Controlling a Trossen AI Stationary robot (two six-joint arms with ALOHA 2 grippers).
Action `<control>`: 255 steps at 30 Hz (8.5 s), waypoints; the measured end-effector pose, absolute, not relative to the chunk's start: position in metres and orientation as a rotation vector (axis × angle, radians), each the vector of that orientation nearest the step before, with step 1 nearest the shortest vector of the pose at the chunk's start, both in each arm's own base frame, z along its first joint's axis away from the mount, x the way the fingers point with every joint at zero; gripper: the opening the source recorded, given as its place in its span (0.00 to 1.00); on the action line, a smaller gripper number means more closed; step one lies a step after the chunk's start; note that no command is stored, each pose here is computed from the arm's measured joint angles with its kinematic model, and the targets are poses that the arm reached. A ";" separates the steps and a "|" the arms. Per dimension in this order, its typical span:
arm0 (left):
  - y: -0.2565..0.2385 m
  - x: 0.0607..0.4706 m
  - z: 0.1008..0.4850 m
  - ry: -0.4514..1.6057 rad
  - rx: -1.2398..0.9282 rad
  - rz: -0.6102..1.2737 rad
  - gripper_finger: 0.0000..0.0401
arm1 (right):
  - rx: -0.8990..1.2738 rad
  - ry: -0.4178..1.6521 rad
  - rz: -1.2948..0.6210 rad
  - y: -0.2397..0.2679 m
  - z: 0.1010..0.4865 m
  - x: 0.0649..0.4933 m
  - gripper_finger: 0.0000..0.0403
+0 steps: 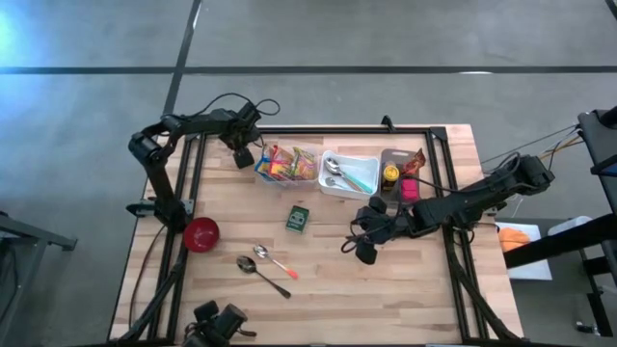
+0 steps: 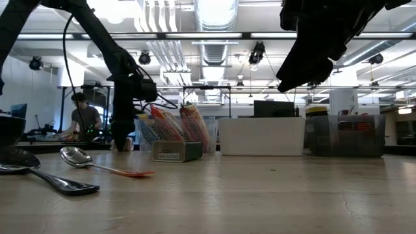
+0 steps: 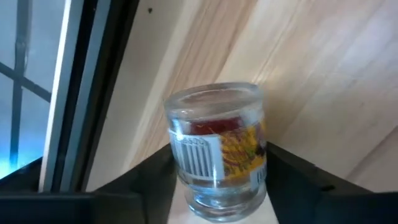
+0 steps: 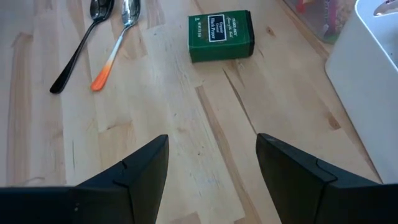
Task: Pick & Place Food Item
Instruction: Put the brown seasoning bottle into the black bin
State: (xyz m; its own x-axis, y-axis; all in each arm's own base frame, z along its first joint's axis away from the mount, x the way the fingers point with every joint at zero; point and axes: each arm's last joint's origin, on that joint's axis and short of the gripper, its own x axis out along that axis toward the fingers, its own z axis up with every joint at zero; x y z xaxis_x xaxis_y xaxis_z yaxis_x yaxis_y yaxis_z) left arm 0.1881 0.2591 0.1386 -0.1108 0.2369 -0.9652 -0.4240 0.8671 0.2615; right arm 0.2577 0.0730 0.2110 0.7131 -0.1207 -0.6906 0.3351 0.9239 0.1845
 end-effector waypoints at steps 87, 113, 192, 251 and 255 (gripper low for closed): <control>-0.019 0.200 0.291 0.550 -0.630 -0.140 0.43 | -1.276 0.531 -0.559 0.178 0.254 0.418 0.60; -0.020 0.199 0.291 0.576 -0.699 -0.170 0.43 | -1.410 0.527 -0.443 0.180 0.262 0.426 0.92; -0.042 0.230 0.286 0.565 -0.979 -0.249 0.43 | -1.814 0.535 -0.236 0.164 0.262 0.437 0.63; -0.093 0.176 0.291 0.150 0.040 -0.079 0.83 | -0.238 0.150 -0.212 0.163 0.324 0.404 0.46; -0.108 0.171 0.284 0.033 0.118 -0.092 0.83 | -0.169 0.148 -0.223 0.160 0.323 0.405 0.46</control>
